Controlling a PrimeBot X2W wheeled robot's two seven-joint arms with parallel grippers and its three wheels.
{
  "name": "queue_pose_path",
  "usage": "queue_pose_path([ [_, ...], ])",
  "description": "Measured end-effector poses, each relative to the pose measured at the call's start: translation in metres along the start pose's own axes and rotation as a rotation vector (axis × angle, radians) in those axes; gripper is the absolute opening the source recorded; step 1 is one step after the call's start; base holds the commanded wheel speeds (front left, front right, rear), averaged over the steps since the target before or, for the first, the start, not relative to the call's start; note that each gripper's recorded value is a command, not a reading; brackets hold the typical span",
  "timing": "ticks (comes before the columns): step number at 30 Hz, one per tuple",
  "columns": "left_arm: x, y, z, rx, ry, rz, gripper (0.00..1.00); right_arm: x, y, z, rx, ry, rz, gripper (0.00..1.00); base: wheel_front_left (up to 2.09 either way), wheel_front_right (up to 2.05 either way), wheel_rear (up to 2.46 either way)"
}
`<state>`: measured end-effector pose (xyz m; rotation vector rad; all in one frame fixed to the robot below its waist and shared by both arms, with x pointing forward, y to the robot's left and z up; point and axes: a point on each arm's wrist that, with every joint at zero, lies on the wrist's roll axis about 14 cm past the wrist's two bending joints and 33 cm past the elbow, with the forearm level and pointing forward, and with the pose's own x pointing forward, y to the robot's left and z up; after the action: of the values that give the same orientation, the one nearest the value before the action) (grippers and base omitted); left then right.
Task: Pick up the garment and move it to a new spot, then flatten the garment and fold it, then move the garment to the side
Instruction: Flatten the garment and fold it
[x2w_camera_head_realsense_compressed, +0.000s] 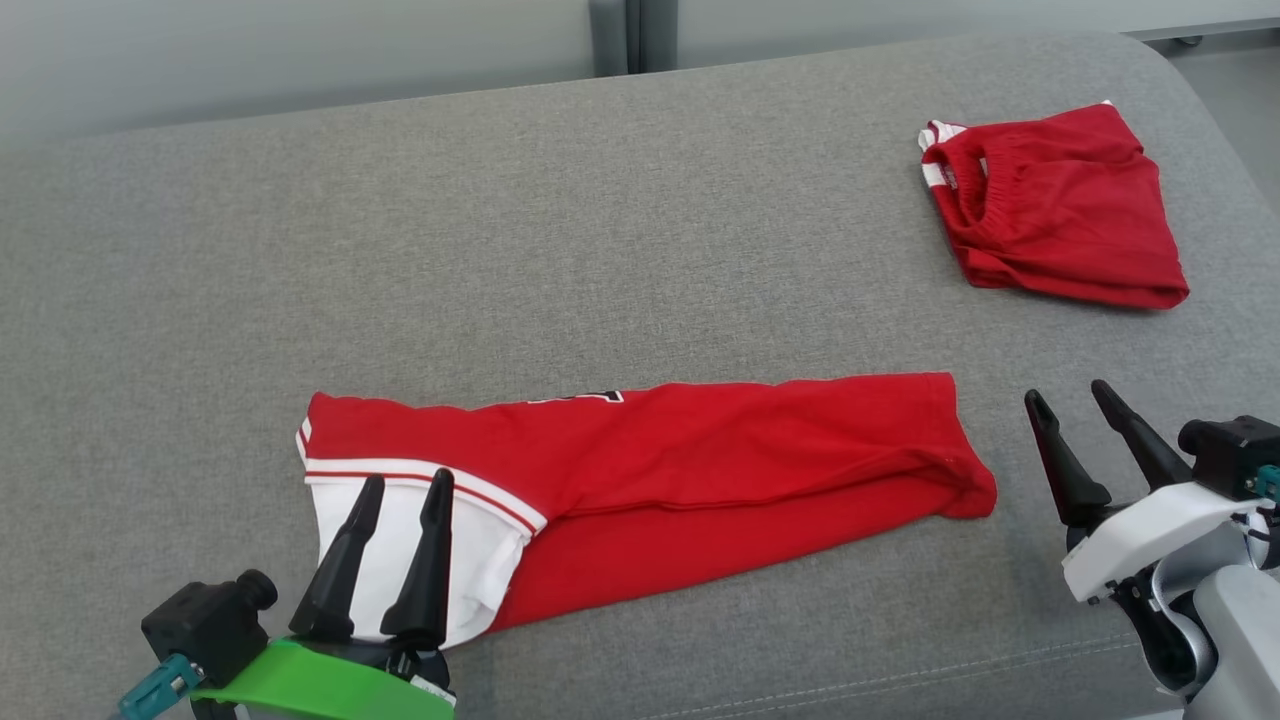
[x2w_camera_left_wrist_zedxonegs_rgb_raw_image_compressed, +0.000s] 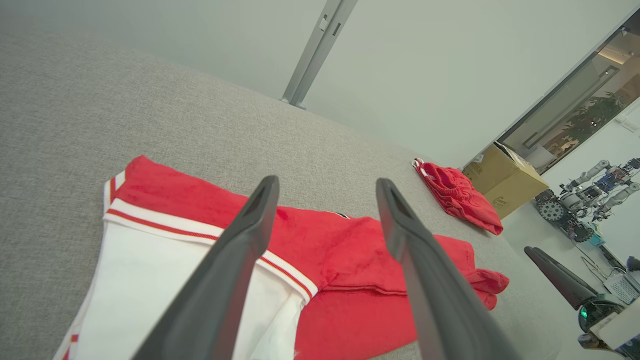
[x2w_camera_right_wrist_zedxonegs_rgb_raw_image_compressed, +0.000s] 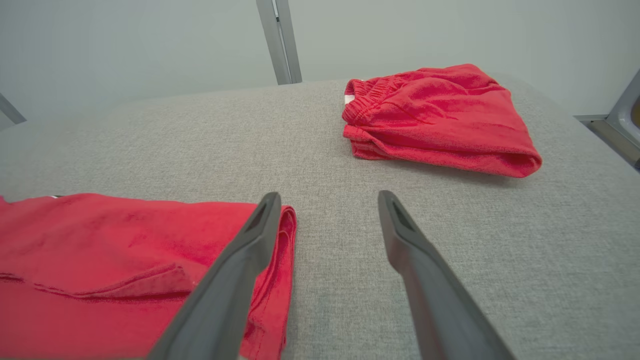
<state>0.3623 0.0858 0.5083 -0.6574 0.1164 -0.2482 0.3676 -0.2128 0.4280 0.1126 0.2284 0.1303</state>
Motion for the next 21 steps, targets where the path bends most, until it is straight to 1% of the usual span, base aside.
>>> queue_pose_path([
  [5, -0.005, 0.006, 0.002, 0.0, -0.011, 0.028, 1.0, 0.016, 0.01, -0.014, 0.071, 0.081, 0.007, 1.0, 0.0, 0.0, 0.0],
  [10, -0.009, 0.014, 0.005, -0.002, -0.025, 0.062, 1.0, 0.025, 0.021, -0.034, 0.078, 0.179, 0.038, 1.0, 0.0, 0.0, 0.0],
  [15, -0.014, 0.024, 0.011, 0.004, -0.051, 0.104, 1.0, 0.026, 0.034, -0.054, 0.071, 0.265, 0.073, 1.0, 0.0, 0.0, 0.0],
  [21, -0.013, 0.026, 0.012, 0.005, -0.058, 0.112, 1.0, 0.021, 0.031, -0.065, 0.071, 0.31, 0.067, 1.0, 0.0, 0.0, 0.0],
])
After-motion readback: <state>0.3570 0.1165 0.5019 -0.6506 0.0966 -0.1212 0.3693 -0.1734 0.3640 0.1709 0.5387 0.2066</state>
